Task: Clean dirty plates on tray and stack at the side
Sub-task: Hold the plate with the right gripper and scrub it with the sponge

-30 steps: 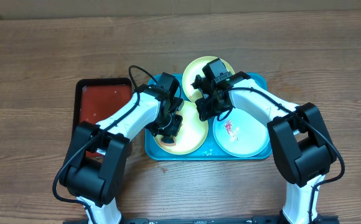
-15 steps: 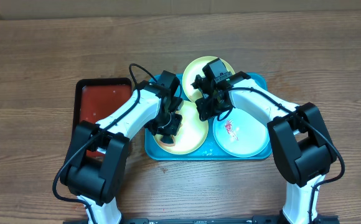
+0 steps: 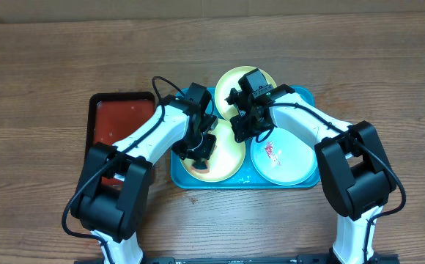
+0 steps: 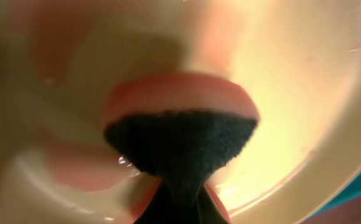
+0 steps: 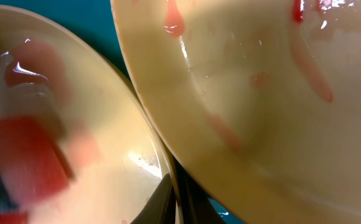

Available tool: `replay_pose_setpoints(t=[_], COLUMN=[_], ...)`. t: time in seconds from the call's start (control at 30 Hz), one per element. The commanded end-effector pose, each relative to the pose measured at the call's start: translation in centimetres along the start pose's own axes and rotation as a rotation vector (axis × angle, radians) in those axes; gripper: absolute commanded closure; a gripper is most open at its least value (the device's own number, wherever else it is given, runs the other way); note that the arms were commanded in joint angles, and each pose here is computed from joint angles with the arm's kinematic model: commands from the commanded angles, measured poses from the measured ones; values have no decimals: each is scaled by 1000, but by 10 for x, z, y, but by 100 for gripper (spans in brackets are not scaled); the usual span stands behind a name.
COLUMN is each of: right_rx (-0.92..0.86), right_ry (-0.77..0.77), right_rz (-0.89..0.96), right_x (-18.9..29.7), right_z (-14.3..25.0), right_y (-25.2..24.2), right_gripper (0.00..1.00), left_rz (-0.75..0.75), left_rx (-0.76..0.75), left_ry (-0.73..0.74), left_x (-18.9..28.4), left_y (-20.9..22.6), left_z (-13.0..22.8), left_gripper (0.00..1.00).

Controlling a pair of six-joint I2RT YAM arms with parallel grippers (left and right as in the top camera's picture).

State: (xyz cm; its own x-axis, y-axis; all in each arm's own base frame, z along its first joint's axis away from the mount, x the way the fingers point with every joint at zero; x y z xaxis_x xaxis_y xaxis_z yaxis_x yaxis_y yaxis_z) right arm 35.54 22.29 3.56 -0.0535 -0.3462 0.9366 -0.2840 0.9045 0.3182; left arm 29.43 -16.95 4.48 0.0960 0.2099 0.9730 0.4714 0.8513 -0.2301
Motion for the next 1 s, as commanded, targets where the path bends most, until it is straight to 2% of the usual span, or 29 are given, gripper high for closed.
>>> replay_pose_setpoints(t=[0.0, 0.07, 0.23, 0.53, 0.63, 0.73, 0.83, 0.87, 0.97], right_rx=[-20, -20, -20, -20, -20, -20, -21, -21, -21], right_ry=[-9, -9, -8, -9, -9, -8, -6, -6, -6], right_rz=[55, 55, 55, 55, 55, 55, 56, 56, 56], right_x=[-4, -4, -4, -4, -4, -4, -4, -4, -4], right_z=[-5, -5, -5, -5, -5, -5, -5, -5, -5], right_y=[-15, -15, -15, -15, -15, -15, -15, -15, -15], right_gripper=[93, 93, 93, 93, 93, 93, 93, 93, 93], left_rz=[52, -29, -358, -705, -693, -608, -412, -255, -205], left_rx=[-60, -24, 103, 198, 201, 200, 189, 174, 133], left_ry=[-29, -43, -79, -109, -134, -145, -145, -146, -122], left_x=[-8, -16, -22, -4, 3, 9, 8, 4, 1], left_y=[-16, -9, 33, 77, 75, 62, 35, 13, 6], left_z=[-7, -8, -4, 7, -2, -14, -25, -31, -28], left_gripper=[96, 96, 96, 96, 96, 96, 96, 96, 96])
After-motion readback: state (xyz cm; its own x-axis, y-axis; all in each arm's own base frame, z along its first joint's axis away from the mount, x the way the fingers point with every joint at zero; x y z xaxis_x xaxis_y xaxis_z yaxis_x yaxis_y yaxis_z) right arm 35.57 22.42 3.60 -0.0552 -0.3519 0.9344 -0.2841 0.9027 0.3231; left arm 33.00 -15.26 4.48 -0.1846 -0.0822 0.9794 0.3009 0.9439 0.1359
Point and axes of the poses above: each gripper's point midway between its finger pads, its own x axis back along the fingers, its own y axis along the line the jaws close on, z = x × y, the point moved 3 cm from there along x, back along the fingers, and after that the axes turned 10 degrees about -x, right-handed, at the moved point
